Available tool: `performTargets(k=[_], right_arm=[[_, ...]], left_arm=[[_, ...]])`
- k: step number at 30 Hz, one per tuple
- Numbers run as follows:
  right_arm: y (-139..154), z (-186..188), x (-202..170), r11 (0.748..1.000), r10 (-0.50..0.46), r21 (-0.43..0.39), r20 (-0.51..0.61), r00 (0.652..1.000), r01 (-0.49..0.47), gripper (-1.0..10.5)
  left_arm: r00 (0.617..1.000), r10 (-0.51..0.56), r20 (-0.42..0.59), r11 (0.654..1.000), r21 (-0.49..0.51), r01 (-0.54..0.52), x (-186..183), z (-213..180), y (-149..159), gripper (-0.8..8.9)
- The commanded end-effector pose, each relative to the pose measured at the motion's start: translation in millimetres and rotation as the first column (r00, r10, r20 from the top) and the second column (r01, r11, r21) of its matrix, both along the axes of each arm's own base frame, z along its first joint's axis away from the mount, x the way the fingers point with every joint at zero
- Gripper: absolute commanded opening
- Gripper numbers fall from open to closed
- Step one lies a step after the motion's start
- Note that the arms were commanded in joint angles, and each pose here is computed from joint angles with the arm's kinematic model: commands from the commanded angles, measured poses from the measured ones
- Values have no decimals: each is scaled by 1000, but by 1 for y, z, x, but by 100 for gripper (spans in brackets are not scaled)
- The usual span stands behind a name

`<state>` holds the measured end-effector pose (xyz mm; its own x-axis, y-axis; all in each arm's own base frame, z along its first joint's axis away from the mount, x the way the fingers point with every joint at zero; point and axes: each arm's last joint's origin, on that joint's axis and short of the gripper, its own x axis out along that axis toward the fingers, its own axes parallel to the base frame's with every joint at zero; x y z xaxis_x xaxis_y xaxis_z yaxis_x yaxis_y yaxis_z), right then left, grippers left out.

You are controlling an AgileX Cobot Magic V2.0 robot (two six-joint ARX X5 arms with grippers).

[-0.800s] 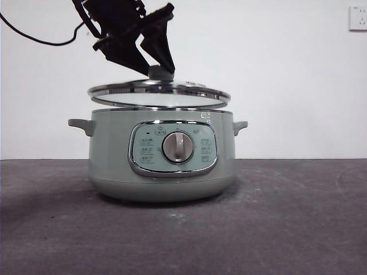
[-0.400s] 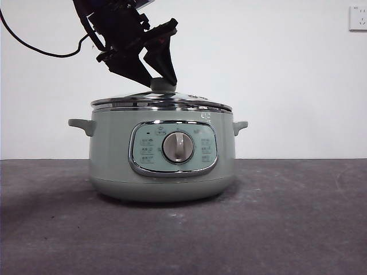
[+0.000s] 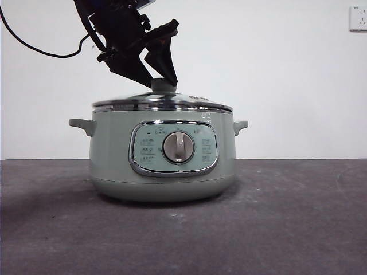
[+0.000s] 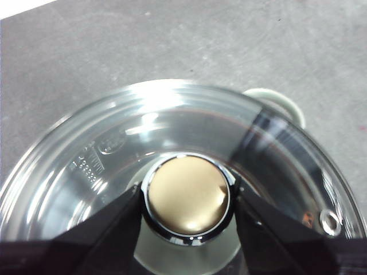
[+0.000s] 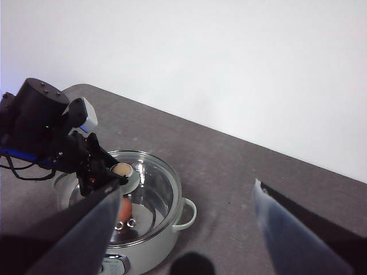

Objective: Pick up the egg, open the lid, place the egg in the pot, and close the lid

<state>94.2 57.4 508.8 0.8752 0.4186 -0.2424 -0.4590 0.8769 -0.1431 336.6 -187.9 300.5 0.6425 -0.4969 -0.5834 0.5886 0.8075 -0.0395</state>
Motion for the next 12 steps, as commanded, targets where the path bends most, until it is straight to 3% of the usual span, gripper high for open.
performTargets(k=[1, 5, 9, 11, 12], right_arm=[[0, 0, 0, 1000, -1, 12, -4, 1000, 1, 383], [0, 0, 0, 1000, -1, 12, -3, 1000, 1, 383], [0, 0, 0, 1000, -1, 12, -4, 1000, 1, 383], [0, 0, 0, 1000, -1, 12, -4, 1000, 1, 383], [0, 0, 0, 1000, 0, 12, -5, 1000, 0, 383]], left_arm=[[1000, -16, 25, 1000, -4, 16, 4, -3, -8, -8], [999, -25, 34, 1000, -13, 25, 3, -2, -10, -9], [1000, -22, -20, 1000, 11, 22, 0, -6, -9, 7], [999, -21, -49, 999, 27, 22, -2, -9, -7, 85], [998, -20, -58, 999, 31, 22, -2, -9, -7, 178]])
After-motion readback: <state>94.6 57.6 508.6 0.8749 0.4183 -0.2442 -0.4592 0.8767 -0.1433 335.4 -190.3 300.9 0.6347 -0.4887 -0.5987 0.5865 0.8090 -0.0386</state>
